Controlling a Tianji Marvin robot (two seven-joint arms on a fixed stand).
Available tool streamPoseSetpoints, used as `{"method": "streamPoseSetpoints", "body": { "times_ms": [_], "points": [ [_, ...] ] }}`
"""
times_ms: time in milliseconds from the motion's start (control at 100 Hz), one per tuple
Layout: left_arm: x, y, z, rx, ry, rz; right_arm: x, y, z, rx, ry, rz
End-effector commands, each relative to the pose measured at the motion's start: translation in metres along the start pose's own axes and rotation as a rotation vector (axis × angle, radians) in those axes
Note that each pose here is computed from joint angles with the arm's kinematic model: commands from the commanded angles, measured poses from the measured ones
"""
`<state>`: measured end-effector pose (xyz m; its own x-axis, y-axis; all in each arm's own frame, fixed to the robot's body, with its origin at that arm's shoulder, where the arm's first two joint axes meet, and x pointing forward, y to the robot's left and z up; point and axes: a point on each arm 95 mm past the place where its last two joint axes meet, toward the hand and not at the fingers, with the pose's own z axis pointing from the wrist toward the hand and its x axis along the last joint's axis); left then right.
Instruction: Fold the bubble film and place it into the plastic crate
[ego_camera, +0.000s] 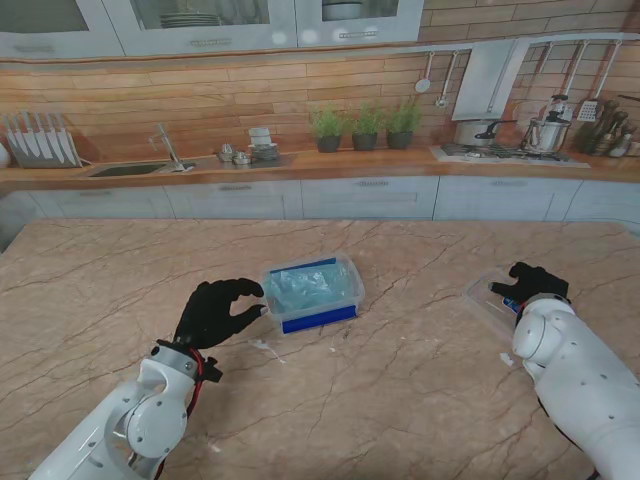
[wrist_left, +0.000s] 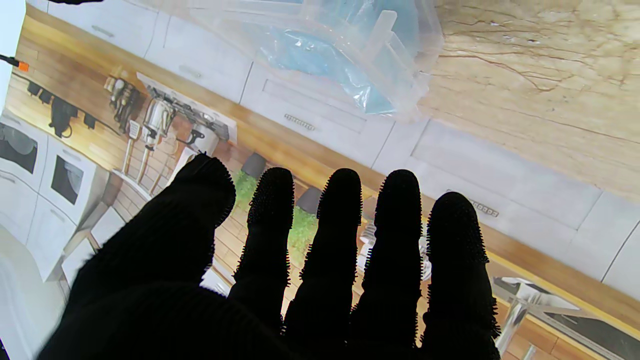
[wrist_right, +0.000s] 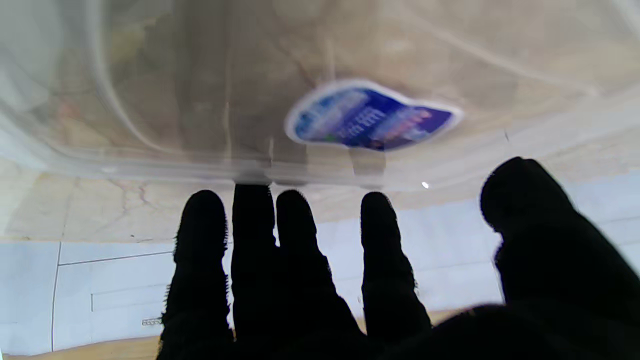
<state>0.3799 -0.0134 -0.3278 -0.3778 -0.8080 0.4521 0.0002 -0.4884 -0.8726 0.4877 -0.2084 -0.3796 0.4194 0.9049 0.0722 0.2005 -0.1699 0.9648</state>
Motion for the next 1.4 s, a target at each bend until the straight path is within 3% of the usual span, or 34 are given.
{"method": "streamPoseSetpoints", "body": {
  "times_ms": [0, 310, 660, 960, 1210, 1390],
  "points": [
    [0.0, 0.001, -0.005, -0.007, -0.003, 0.004, -0.008, -0.015, -0.004, 0.05, -0.008, -0.036],
    [0.001, -0.004, -0.017, -0.075, 0.009, 0.044, -0.003, -0.036, -0.029, 0.2, 0.086, -0.174],
    [0.006, -0.009, -0.028, -0.136, 0.033, 0.053, 0.025, -0.047, -0.067, 0.215, 0.367, -0.335],
    [0.011, -0.009, -0.031, -0.186, 0.042, 0.053, 0.064, -0.046, -0.094, 0.222, 0.614, -0.374],
    [0.013, -0.004, -0.029, -0.247, 0.026, 0.04, 0.088, -0.037, -0.118, 0.217, 0.77, -0.454],
    [0.016, 0.0, -0.028, -0.286, 0.028, 0.031, 0.103, -0.034, -0.132, 0.22, 0.836, -0.455]
  ]
}}
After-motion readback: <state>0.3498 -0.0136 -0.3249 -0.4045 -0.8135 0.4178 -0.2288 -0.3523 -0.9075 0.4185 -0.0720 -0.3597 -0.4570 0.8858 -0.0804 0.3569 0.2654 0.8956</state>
